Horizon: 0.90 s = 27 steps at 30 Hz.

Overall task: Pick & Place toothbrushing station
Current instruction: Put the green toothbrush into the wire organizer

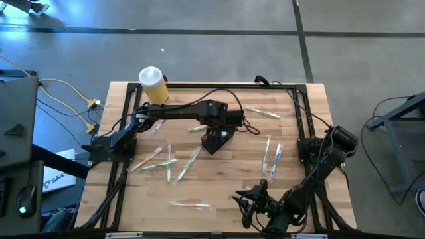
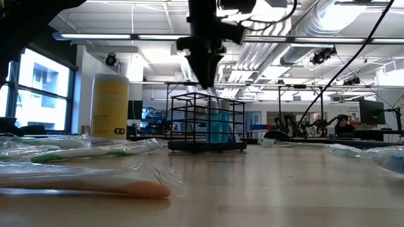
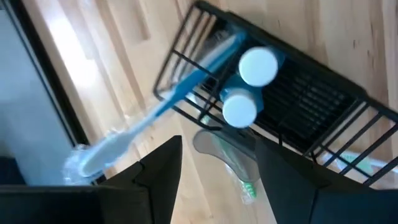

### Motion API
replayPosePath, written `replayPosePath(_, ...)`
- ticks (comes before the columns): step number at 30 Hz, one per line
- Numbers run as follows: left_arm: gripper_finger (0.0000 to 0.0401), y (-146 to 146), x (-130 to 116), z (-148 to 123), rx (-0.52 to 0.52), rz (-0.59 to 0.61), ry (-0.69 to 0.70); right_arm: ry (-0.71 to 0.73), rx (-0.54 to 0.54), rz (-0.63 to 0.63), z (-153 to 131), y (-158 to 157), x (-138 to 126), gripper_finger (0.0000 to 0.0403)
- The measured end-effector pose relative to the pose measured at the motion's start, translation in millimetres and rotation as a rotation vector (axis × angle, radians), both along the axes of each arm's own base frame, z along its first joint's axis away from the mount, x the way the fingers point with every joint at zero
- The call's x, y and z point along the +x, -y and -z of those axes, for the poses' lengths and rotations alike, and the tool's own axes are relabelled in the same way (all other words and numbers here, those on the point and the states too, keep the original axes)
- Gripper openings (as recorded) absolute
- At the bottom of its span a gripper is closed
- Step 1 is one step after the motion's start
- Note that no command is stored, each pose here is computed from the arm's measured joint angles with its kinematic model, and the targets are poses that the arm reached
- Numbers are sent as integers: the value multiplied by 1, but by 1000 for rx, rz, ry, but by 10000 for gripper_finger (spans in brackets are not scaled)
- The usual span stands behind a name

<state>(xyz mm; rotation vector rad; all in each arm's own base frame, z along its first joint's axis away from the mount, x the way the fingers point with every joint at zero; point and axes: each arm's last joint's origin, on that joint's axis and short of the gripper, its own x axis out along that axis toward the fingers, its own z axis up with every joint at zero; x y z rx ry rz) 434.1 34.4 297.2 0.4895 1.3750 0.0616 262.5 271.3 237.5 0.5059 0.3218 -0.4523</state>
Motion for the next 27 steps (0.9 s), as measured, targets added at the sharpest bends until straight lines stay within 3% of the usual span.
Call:
replayPosePath(11,196,15,-18,-46,0,-17,56,-12,-32,-16,0,0,0,109)
replayPosePath(17,196,30,-41,-70,-35,-119,90,-37,-82,-46,0,0,0,109)
replayPosePath(27,196,91,-77,-107,-317,-253,248,-92,-216,-113,0,-1,-1,109)
